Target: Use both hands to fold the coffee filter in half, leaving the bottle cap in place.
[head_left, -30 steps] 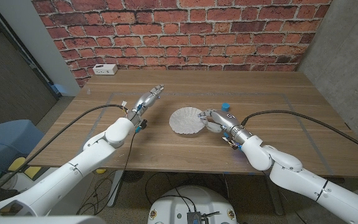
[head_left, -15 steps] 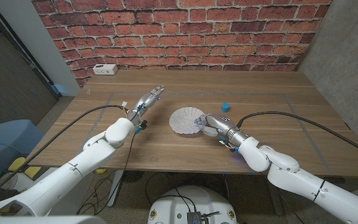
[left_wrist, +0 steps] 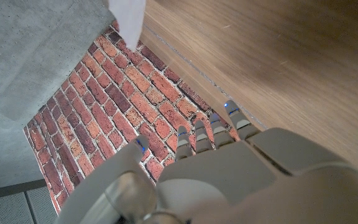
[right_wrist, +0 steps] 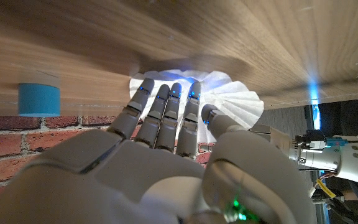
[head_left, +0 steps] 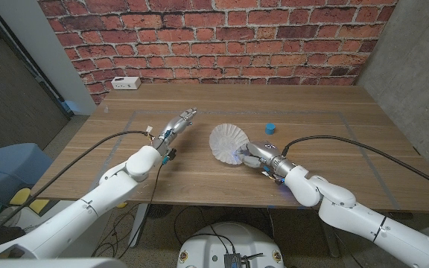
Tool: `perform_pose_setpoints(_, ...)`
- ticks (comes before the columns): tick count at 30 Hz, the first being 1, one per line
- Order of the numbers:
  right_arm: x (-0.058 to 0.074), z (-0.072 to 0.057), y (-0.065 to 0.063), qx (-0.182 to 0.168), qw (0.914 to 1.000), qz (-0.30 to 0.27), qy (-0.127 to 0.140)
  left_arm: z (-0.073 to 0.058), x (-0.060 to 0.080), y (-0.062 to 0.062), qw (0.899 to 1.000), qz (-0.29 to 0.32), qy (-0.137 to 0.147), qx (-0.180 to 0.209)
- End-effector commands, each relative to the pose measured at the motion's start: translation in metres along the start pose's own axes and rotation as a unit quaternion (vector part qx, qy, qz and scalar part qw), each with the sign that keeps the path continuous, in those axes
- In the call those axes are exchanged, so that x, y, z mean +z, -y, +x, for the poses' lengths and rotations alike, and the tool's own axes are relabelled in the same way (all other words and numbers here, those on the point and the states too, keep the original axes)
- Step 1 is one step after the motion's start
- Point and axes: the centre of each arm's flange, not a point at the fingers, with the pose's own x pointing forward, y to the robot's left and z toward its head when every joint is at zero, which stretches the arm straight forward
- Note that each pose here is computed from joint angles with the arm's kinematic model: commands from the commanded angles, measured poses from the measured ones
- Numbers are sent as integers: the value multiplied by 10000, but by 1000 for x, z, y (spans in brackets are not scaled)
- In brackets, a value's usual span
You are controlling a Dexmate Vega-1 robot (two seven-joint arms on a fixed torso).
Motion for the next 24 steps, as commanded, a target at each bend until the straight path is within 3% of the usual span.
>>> perform_pose_setpoints(1,-9,0,-12,209,9996,2,-197,-4,-15,25,9990,-295,-93,-327)
perform_pose_setpoints(7,-10,1,-13,296,9992,-32,-247,0,-12,48,9971,-361,128,-653)
perform_pose_setpoints(12,-12,3,-14,348,9990,1,-272,0,-12,64,9949,-566,449,-704)
perform_pose_setpoints(24,-17,10,-13,385,9989,19,-248,5,-18,91,9883,-951,449,-1107)
